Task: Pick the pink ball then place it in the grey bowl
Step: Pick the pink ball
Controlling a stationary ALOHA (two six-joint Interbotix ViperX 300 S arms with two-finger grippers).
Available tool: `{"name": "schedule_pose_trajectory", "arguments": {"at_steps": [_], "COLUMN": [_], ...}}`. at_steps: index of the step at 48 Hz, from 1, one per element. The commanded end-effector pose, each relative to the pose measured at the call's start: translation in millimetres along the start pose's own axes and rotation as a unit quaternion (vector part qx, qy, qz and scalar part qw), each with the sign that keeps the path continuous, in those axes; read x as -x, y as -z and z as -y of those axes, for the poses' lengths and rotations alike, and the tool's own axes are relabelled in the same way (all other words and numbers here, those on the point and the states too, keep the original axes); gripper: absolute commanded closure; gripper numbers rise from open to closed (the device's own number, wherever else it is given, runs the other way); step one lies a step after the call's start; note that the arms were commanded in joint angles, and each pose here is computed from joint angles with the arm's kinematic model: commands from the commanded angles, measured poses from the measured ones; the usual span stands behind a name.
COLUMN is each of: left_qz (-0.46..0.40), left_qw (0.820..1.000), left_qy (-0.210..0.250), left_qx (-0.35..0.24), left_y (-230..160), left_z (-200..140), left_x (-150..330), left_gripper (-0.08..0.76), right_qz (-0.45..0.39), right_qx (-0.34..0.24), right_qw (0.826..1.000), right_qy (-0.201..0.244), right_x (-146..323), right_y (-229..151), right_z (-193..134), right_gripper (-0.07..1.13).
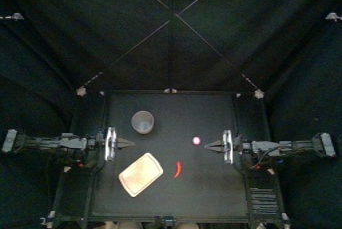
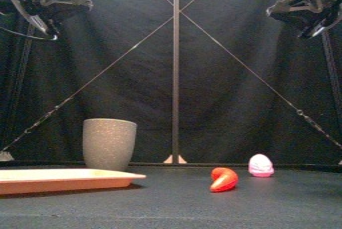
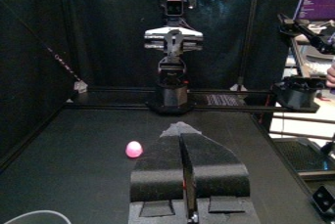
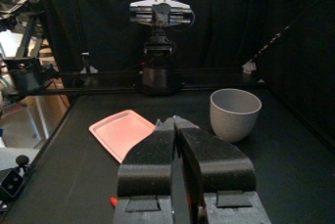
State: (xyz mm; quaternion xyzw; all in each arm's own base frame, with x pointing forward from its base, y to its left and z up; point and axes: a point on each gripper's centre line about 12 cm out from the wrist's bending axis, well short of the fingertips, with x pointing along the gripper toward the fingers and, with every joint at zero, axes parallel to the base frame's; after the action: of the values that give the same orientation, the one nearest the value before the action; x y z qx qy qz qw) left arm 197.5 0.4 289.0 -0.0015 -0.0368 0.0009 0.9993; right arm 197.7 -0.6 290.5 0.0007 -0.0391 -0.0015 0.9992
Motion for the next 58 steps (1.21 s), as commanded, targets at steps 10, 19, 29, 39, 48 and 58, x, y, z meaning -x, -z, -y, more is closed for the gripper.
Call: {"name": "schedule_pose_trajectory", "arguments": {"at_steps": [10, 19, 29, 39, 48, 58], "left_qz": [0.002, -0.003, -0.006, -0.008, -0.010, -0.013], "left_qw": [1.000, 1.000, 1.000, 1.000, 1.000, 1.000], "left_qy": [-0.005, -0.005, -0.004, -0.004, -0.004, -0.005], "left_qx": [0.000, 0.000, 0.000, 0.000, 0.000, 0.004], "left_y": [-3, 2, 4, 6, 8, 11], "left_z": [-2, -2, -2, -2, -2, -2], "left_x": [-3, -2, -1, -1, -1, 0], "left_gripper": [0.654, 0.654, 0.654, 0.656, 0.654, 0.656], "right_qz": [-0.094, -0.180, -0.222, -0.269, -0.331, -0.395], "right_qx": [-0.006, -0.025, -0.066, -0.073, -0.069, -0.077], "right_qw": [0.994, 0.978, 0.959, 0.940, 0.920, 0.896], "right_qy": [0.058, 0.106, 0.165, 0.197, 0.197, 0.189], "right_x": [-16, -20, -26, -31, -38, -45], "right_y": [43, 86, 106, 128, 156, 186], "right_z": [25, 47, 72, 93, 103, 104], "right_gripper": [1.01, 0.68, 0.07, -0.01, 0.00, 0.00]}}
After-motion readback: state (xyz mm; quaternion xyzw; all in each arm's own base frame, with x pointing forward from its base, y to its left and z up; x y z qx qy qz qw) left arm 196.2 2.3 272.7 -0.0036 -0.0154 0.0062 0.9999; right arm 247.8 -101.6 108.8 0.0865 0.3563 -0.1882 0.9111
